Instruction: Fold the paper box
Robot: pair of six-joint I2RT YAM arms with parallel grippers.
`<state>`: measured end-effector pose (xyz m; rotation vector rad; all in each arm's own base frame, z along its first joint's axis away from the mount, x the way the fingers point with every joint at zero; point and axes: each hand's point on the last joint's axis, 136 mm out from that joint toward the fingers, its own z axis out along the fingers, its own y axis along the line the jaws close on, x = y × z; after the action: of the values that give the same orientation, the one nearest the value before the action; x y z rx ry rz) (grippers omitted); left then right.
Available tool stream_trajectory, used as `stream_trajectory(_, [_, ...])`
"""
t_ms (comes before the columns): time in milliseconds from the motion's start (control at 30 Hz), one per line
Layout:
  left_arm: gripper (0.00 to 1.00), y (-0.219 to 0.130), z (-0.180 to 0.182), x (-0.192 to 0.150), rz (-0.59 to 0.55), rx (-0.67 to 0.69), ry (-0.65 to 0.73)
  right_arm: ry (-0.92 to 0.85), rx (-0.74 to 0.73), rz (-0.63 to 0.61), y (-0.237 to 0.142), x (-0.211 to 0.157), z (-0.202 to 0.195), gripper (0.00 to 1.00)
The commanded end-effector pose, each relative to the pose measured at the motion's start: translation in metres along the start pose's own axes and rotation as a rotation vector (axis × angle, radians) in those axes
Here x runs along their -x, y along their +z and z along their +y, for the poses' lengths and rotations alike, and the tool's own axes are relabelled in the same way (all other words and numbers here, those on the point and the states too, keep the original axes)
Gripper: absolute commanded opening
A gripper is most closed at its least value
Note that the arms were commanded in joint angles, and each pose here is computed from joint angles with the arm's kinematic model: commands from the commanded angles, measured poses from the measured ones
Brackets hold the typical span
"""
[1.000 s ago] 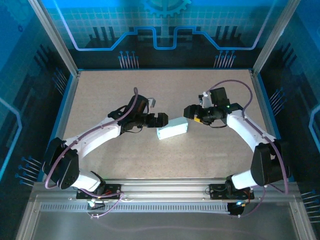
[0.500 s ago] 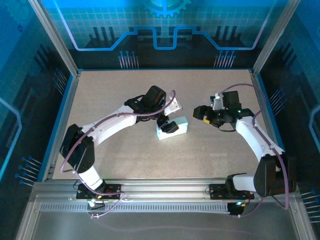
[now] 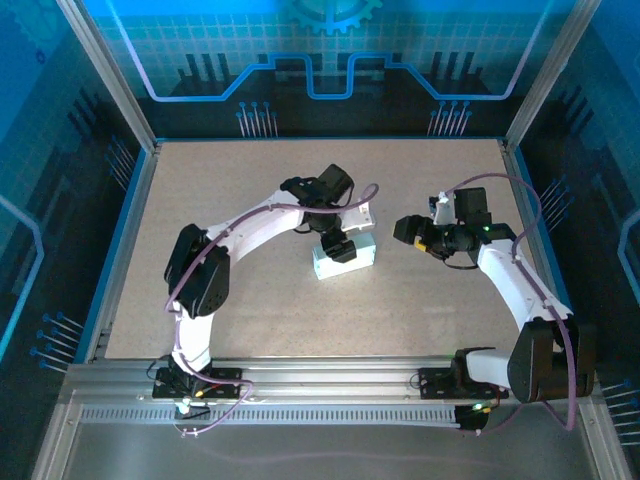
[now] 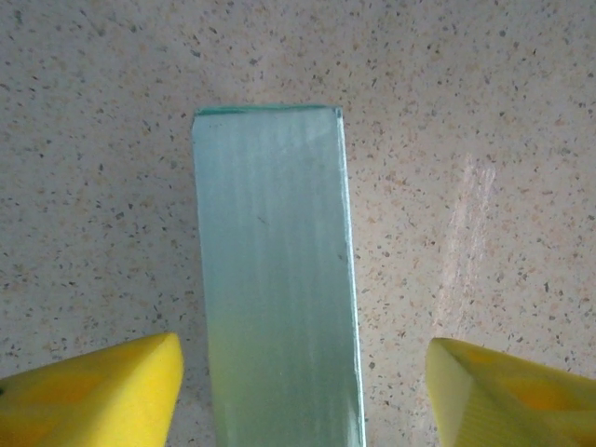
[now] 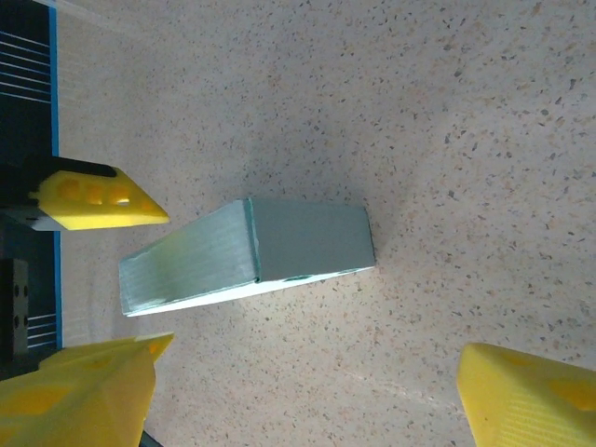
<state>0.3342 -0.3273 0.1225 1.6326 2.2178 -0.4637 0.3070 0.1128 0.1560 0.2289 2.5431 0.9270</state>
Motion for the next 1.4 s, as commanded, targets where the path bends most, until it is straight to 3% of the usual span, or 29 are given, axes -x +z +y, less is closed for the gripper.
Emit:
stream_trajectory(0, [0.66, 0.002, -0.009, -0.013, 0.086, -0.046, 0.014, -0.002, 0.006, 0.007, -0.008, -0.006, -0.003, 0.85])
stream_trajectory(133, [0.66, 0.008, -0.005, -0.019, 0.125, -0.04, 0.02, 0.007, 0.006, -0.007, -0.011, -0.004, -0.006, 0.85])
stream_trajectory(233, [0.54, 0.01, -0.002, -0.019, 0.135, -0.032, 0.02, 0.01, 0.009, -0.013, -0.012, -0.002, -0.007, 0.85])
stream_trajectory(433, [0.43, 0.007, 0.003, -0.017, 0.143, 0.001, 0.034, 0.036, 0.007, 0.011, -0.005, -0.008, -0.015, 0.85])
stream_trajectory(667, [0.44, 0.002, 0.036, -0.019, 0.113, 0.234, 0.147, 0.047, 0.008, 0.014, -0.002, -0.008, -0.018, 0.85])
stream_trajectory(900, [0.42, -0.008, 0.053, 0.001, -0.058, 0.467, 0.485, 0.063, 0.01, 0.013, 0.001, -0.01, -0.02, 0.84])
stream_trajectory(1000, [0.44, -0.004, 0.052, 0.002, -0.077, 0.48, 0.554, 0.064, 0.01, 0.013, 0.001, -0.011, -0.021, 0.84])
stream_trajectory(1233, [0.48, 0.023, 0.064, -0.019, 0.025, 0.505, 0.621, 0.063, 0.014, 0.011, -0.002, -0.011, -0.022, 0.84])
stream_trajectory(1367, [0.62, 0.024, 0.063, -0.022, 0.038, 0.497, 0.607, 0.067, 0.016, 0.007, -0.003, -0.01, -0.022, 0.84])
